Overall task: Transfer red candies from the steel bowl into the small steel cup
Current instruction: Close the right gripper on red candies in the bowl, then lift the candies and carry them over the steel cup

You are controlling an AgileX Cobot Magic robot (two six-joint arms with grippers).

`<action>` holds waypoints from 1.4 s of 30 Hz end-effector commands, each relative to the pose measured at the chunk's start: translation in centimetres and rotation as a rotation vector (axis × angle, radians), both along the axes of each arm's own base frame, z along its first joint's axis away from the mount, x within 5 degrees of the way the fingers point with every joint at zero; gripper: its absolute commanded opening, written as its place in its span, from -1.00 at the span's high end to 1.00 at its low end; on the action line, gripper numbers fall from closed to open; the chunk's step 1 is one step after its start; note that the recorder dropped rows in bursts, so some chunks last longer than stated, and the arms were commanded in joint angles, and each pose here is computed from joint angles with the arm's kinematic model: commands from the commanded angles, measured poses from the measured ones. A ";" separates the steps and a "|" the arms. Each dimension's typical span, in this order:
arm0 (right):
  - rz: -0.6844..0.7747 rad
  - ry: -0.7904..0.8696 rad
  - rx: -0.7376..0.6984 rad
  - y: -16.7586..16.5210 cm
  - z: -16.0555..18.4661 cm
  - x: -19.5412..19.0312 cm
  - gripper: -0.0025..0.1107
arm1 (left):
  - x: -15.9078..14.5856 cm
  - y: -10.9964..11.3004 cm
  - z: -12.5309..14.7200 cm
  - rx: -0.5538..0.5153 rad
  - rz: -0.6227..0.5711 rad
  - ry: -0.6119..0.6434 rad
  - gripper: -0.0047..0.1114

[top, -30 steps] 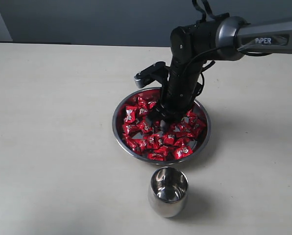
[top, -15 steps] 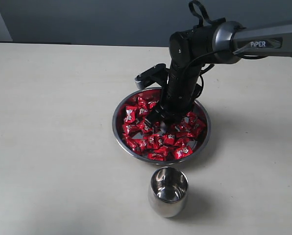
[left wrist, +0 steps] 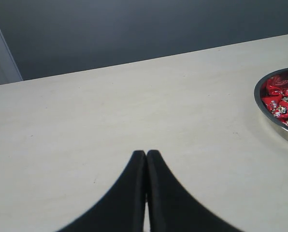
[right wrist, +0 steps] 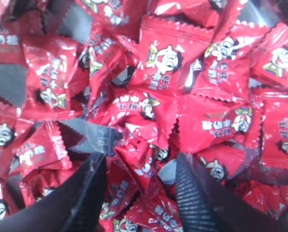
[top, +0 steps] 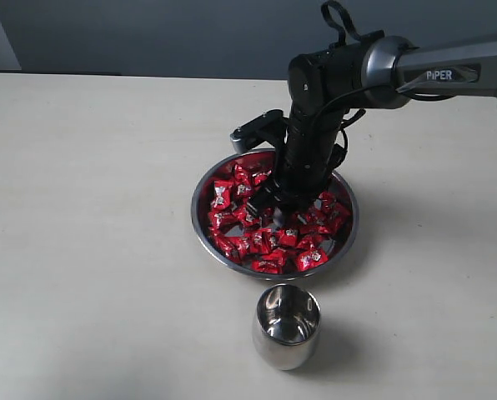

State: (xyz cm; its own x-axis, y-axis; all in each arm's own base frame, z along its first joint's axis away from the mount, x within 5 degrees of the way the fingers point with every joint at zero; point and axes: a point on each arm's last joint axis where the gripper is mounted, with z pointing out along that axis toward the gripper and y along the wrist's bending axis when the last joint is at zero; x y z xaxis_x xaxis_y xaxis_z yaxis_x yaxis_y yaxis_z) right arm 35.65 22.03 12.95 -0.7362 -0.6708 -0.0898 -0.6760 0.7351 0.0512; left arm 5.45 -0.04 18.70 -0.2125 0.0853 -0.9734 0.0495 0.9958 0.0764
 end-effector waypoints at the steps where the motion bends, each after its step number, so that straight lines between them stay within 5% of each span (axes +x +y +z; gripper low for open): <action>1: -0.005 -0.006 -0.005 -0.1 0.2 0.2 0.25 | 0.0 0.0 -0.1 -0.004 0.003 -0.006 0.91; 5: -0.006 0.002 -0.006 -0.1 0.2 0.1 0.51 | 0.0 0.0 -0.1 -0.004 0.003 -0.006 0.91; 12: -0.008 0.015 -0.012 -0.1 0.2 0.0 0.51 | 0.0 0.0 -0.1 -0.004 0.003 -0.006 0.91; 18: -0.008 0.014 -0.011 -0.1 0.2 0.0 0.87 | 0.0 0.0 -0.1 -0.004 0.003 -0.006 0.91; 32: -0.017 -0.044 0.025 -0.2 3.0 -0.1 0.88 | 0.0 0.0 -0.1 -0.004 0.003 -0.006 0.91; 42: -0.038 -0.047 0.131 -1.0 11.0 -3.1 0.88 | 0.0 0.0 -0.1 -0.004 0.003 -0.006 0.91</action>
State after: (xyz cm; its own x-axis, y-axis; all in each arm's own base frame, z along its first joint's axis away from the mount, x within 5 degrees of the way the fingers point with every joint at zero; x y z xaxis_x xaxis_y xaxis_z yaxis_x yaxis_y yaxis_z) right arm 33.50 21.21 21.87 -0.7460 -0.6389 -0.1881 -0.6600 0.7470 0.0804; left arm 5.45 -0.04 18.70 -0.2125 0.0853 -0.9734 0.0495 0.9958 0.0764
